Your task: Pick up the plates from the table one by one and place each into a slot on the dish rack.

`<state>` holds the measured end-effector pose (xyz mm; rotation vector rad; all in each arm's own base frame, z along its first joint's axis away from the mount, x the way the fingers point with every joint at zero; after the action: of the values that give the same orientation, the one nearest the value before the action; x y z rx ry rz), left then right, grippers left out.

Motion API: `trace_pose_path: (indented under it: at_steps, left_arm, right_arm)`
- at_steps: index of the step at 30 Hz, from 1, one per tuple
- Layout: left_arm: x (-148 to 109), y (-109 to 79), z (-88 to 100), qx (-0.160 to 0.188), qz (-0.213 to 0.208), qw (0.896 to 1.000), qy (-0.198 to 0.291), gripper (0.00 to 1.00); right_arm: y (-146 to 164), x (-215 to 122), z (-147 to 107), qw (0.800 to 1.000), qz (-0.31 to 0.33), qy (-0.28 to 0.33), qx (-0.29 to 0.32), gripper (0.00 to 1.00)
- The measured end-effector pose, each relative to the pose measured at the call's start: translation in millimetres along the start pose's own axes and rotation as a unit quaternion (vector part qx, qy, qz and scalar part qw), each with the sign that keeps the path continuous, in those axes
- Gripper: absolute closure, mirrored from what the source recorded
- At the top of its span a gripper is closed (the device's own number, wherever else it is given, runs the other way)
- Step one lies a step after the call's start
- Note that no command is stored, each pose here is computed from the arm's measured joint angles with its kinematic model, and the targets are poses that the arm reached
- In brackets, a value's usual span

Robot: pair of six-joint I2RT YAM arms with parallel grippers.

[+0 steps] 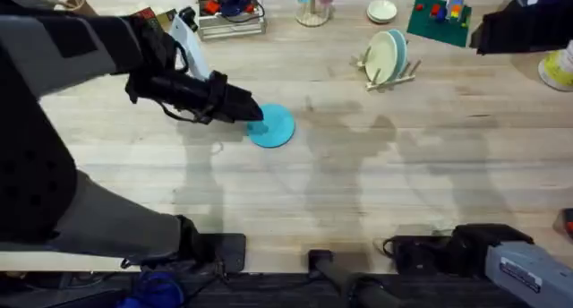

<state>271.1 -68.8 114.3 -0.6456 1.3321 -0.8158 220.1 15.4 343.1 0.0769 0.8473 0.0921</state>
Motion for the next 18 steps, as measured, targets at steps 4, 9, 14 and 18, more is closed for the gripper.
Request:
trace_pose_path:
  at_steps: [4, 9, 14, 18]
  left_arm:
    - [8.5, 10.9, -4.8, -0.005, -0.002, 1.000, 0.003, 0.958]
    - [25.1, 38.0, 0.9, -0.018, 0.000, 1.000, 0.005, 0.958]
    - [35.8, 50.6, 4.0, -0.058, -0.033, 0.998, 0.002, 0.959]
    - [37.9, 51.0, 5.9, -0.060, -0.047, 0.997, -0.001, 0.959]
  right_arm:
    - [0.0, -0.1, 0.2, 1.000, 0.000, 0.000, 0.000, 0.009]
    - [0.0, 0.0, 0.1, 1.000, 0.000, 0.000, 0.000, 0.009]
    - [0.0, 0.1, 0.1, 1.000, 0.000, 0.000, 0.000, 0.006]
    - [0.0, -0.1, 0.2, 1.000, 0.000, 0.000, 0.000, 0.007]
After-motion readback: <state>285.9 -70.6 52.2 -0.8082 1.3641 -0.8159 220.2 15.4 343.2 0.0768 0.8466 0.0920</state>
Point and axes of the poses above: each hand's point on the last joint's axis, 136 mm out from that joint toward the fingers, its own x axis out along the fingers, its own y axis along the line the jaws close on, z = x × y, the point moved 4 cm from there along -x, back along the fingers, and after that the axes turned 5 degrees about x, right-handed, at the moved point
